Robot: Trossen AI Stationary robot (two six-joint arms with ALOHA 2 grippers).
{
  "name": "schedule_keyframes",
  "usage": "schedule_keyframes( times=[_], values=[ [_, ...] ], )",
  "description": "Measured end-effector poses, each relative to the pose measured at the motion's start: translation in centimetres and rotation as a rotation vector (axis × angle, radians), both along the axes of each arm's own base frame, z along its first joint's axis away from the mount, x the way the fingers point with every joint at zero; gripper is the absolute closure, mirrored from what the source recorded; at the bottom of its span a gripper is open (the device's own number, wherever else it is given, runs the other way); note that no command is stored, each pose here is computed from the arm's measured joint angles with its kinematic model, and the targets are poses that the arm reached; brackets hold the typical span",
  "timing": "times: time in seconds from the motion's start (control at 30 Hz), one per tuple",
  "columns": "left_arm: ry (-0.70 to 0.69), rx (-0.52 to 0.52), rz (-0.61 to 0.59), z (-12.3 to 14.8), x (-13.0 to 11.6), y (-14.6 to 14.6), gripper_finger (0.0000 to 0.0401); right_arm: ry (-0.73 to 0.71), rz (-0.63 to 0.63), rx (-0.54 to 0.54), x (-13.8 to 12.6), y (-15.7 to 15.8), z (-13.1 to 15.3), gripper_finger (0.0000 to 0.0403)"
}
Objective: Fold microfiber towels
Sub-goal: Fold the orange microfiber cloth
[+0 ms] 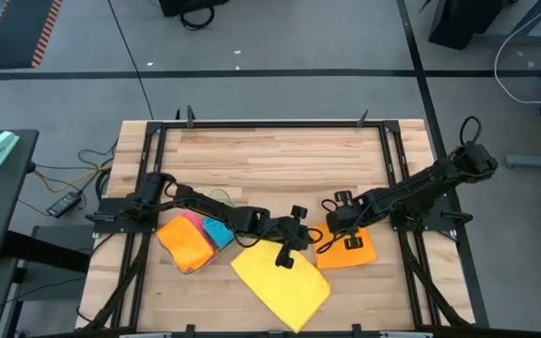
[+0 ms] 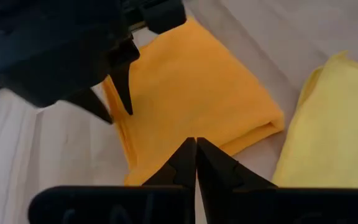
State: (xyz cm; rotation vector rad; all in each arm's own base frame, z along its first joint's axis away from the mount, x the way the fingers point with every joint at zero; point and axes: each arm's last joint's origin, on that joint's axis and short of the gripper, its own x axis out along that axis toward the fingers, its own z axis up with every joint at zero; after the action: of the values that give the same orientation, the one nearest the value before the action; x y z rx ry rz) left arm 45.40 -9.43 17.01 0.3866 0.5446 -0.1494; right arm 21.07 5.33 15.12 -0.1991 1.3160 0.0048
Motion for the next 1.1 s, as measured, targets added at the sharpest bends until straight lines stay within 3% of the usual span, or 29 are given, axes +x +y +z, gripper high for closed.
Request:
schedule_keyframes(
  times=[0.27,0.47,0.6,0.73,0.87,1.0,1.1],
  values=[
    [-0.005,-0.003,0.002,0.0,0.0,0.0,0.0368,-0.003,-0.002,0.000,0.8,0.3,3.3,0.0203],
    [-0.001,-0.003,0.002,0.0,0.0,0.0,0.0367,-0.077,-0.017,0.049,0.2,1.7,4.9,0.0200],
    [0.000,-0.002,0.001,0.0,0.0,0.0,0.0375,-0.165,-0.058,0.163,-0.3,3.9,4.1,0.0207],
    [0.000,-0.003,0.005,0.0,0.0,0.2,0.0382,-0.282,-0.300,0.246,-0.5,4.8,1.9,0.0214],
    [0.008,-0.001,0.005,-0.1,0.0,0.2,0.0385,-0.275,-0.479,0.289,-1.5,5.0,0.0,0.0216],
    [0.014,0.000,0.004,-0.1,0.0,0.1,0.0379,-0.240,-0.586,0.289,-2.7,5.4,-0.7,0.0217],
    [0.014,0.000,0.004,-0.1,0.0,0.1,0.0374,-0.269,-0.570,0.271,-3.0,6.0,-0.5,0.0217]
  ],
)
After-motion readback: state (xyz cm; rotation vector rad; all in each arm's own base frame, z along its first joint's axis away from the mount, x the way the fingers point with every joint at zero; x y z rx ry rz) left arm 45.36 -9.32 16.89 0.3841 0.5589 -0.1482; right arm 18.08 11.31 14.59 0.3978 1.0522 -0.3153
